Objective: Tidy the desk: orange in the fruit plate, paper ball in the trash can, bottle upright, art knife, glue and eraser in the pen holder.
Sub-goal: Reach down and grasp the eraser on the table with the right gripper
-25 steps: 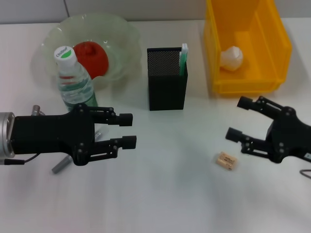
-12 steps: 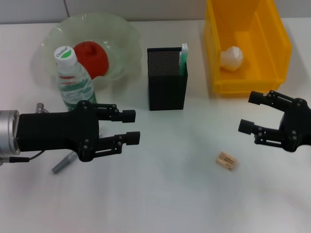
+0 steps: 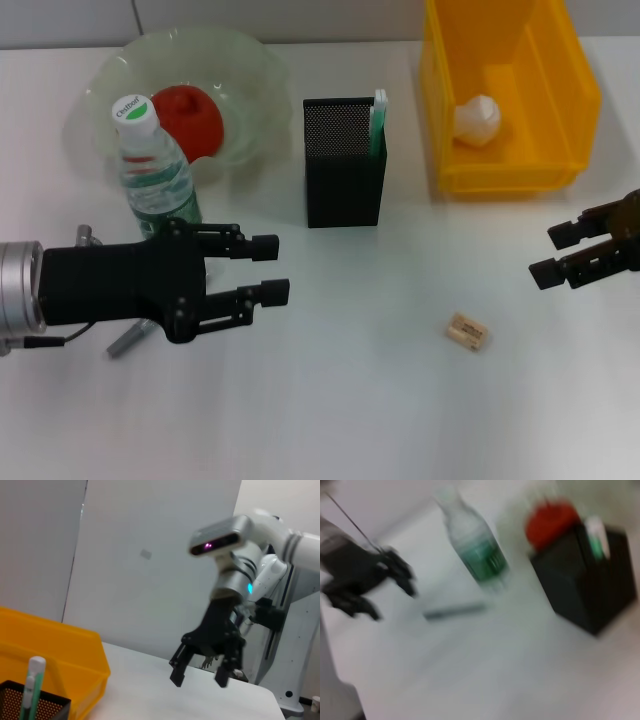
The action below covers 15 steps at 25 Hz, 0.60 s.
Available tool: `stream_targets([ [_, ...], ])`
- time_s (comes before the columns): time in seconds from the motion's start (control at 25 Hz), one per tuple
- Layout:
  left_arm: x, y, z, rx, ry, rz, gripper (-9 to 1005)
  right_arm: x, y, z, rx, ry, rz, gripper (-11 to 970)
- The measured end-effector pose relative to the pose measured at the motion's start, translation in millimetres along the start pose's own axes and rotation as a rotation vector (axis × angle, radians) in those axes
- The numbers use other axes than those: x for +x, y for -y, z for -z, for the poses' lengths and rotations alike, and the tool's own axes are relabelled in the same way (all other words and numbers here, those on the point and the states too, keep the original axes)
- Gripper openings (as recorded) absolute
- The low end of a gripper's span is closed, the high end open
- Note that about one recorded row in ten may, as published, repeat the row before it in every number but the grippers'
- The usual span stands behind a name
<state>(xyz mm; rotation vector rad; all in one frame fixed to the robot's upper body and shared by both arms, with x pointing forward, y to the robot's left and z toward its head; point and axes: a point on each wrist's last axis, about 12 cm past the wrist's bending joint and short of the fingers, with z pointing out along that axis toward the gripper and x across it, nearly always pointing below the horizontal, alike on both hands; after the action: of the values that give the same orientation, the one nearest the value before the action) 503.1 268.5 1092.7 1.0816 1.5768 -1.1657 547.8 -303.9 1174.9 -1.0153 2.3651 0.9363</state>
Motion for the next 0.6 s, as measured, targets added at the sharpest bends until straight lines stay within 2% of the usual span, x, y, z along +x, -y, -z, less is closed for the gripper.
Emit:
stream_targets([
  [0.08, 8, 4.2, 1, -0.006, 0.003, -0.017, 482, -26, -1.4, -2, 0.03, -0.101, -0.024, 844],
  [0.12, 8, 4.2, 1, -0.006, 0.003, -0.017, 482, -26, -1.4, -2, 0.03, -0.101, -0.024, 844],
  [0.16, 11, 5.8, 1, -0.007, 0.007, -0.018, 482, -41, -4.0, -6, 0.05, -0.15, -0.021, 844],
  [0.24, 14, 7.4, 1, -0.008, 0.008, -0.018, 482, -50, -6.0, -10, 0.059, -0.177, -0.015, 843],
  [0.32, 15, 8.3, 1, -0.007, 0.008, -0.017, 482, -64, -10.7, -19, 0.074, -0.239, 0.001, 843],
  [0.36, 16, 9.5, 0, -0.005, 0.009, -0.017, 482, -76, -15.8, -32, 0.085, -0.291, 0.033, 843],
  [0.4, 16, 9.5, 0, -0.005, 0.009, -0.017, 482, -76, -15.8, -32, 0.085, -0.291, 0.033, 843],
  [0.44, 16, 9.5, 0, -0.005, 0.009, -0.017, 482, -84, -20.3, -47, 0.108, -0.34, 0.076, 843],
  [0.52, 18, 11.7, -1, -0.005, 0.015, -0.037, 482, -87, -22.0, -55, 0.125, -0.363, 0.097, 843],
  [0.56, 19, 13.5, -1, 0.0, 0.02, -0.045, 482, -91, -25.1, -72, 0.167, -0.415, 0.143, 843],
  [0.6, 19, 13.5, -1, 0.0, 0.02, -0.045, 482, -91, -25.1, -72, 0.167, -0.415, 0.143, 843],
])
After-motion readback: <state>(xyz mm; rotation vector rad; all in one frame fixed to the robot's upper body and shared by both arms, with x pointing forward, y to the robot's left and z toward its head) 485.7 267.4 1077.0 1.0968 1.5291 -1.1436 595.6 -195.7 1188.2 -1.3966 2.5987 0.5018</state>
